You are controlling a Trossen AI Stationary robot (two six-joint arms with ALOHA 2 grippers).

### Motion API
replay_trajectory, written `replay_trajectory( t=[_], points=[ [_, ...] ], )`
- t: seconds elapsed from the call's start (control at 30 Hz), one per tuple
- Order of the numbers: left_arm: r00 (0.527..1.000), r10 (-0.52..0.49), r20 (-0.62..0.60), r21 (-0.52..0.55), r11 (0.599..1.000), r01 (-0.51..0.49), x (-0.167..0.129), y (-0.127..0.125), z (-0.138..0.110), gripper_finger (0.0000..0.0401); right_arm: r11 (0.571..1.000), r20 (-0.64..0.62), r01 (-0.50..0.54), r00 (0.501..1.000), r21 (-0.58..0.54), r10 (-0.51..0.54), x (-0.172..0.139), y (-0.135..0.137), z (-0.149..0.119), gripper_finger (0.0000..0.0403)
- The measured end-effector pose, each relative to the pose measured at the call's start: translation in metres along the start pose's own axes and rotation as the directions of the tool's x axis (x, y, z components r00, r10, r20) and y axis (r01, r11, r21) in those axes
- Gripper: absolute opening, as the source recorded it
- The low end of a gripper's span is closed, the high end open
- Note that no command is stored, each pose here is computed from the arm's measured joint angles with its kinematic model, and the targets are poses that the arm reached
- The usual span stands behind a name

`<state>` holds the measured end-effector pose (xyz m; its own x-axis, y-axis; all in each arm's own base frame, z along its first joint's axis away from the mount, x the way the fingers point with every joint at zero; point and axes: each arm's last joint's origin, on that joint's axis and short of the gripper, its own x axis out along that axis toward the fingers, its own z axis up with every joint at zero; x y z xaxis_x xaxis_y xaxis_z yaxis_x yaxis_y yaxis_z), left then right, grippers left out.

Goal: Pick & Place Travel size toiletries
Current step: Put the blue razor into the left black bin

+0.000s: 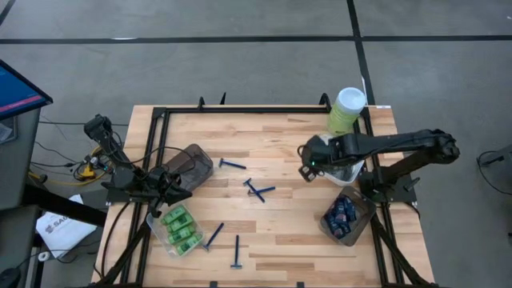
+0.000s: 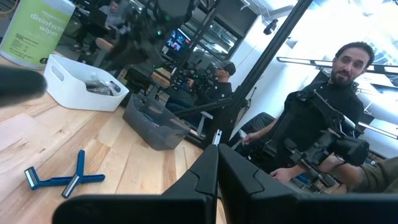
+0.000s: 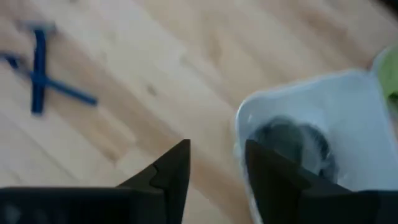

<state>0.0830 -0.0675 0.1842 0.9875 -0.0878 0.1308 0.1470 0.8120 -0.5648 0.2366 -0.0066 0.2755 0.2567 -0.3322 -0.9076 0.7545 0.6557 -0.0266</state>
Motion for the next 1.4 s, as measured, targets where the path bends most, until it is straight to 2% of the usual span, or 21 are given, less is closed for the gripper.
replay_trajectory(
  t=[0.2,0.33,0.43,0.53,0.67,0.9,1.03,1.07,1.2,1.27,1.33,1.4],
  points=[
    [1.0,0.0,0.0,0.0,1.0,0.0,0.0,0.0,0.0,0.0002,1.0,-0.104,0.012,0.995,0.009,-0.011,0.017,0.005,-0.027,0.0083],
    [1.0,0.0,0.0,0.0,1.0,0.0,0.0,0.0,0.0,0.0002,1.0,-0.093,-0.01,0.996,0.019,0.012,0.028,0.009,-0.037,0.0038],
    [1.0,0.0,0.0,0.0,1.0,0.0,0.0,0.0,0.0,0.0002,0.989,-0.003,-0.137,0.991,-0.06,0.137,0.026,0.023,-0.031,0.0013],
    [1.0,0.0,0.0,0.0,1.0,0.0,0.0,0.0,0.0,0.0002,0.959,0.111,-0.256,0.957,-0.121,0.27,0.022,0.038,-0.022,0.0003],
    [1.0,-0.001,0.0,0.0,1.0,0.001,0.0,0.0,0.0,0.0002,0.933,0.183,-0.292,0.926,-0.209,0.33,0.027,0.049,-0.012,0.0031],
    [1.0,-0.001,0.002,-0.002,1.0,0.001,0.0,0.0,0.0,0.0002,0.867,0.179,-0.375,0.877,-0.328,0.446,0.054,0.076,-0.002,0.0145],
    [1.0,-0.002,0.003,-0.003,1.0,0.002,0.0,0.0,0.0,0.0002,0.845,0.179,-0.411,0.855,-0.341,0.488,0.066,0.092,0.003,0.02],
    [1.0,-0.002,0.002,-0.003,1.0,0.002,0.0,0.0,0.0,0.0002,0.832,0.172,-0.431,0.843,-0.35,0.51,0.065,0.095,0.005,0.0208],
    [1.0,-0.001,0.003,-0.003,1.0,0.001,0.0,0.0,0.0,0.0002,0.75,0.223,-0.522,0.739,-0.406,0.635,0.046,0.112,0.016,0.0216],
    [1.0,-0.001,0.001,-0.002,1.0,0.001,0.0,0.0,0.0,0.0002,0.706,0.26,-0.56,0.673,-0.434,0.693,0.03,0.117,0.021,0.0208],
    [1.0,-0.002,0.003,-0.003,1.0,0.002,0.0,0.0,0.0,0.0002,0.659,0.315,-0.589,0.585,-0.468,0.747,0.007,0.117,0.027,0.0195],
    [1.0,-0.002,0.003,-0.003,1.0,0.002,0.0,0.0,0.0,0.0002,0.626,0.355,-0.602,0.518,-0.496,0.778,-0.014,0.112,0.028,0.018]
  ],
)
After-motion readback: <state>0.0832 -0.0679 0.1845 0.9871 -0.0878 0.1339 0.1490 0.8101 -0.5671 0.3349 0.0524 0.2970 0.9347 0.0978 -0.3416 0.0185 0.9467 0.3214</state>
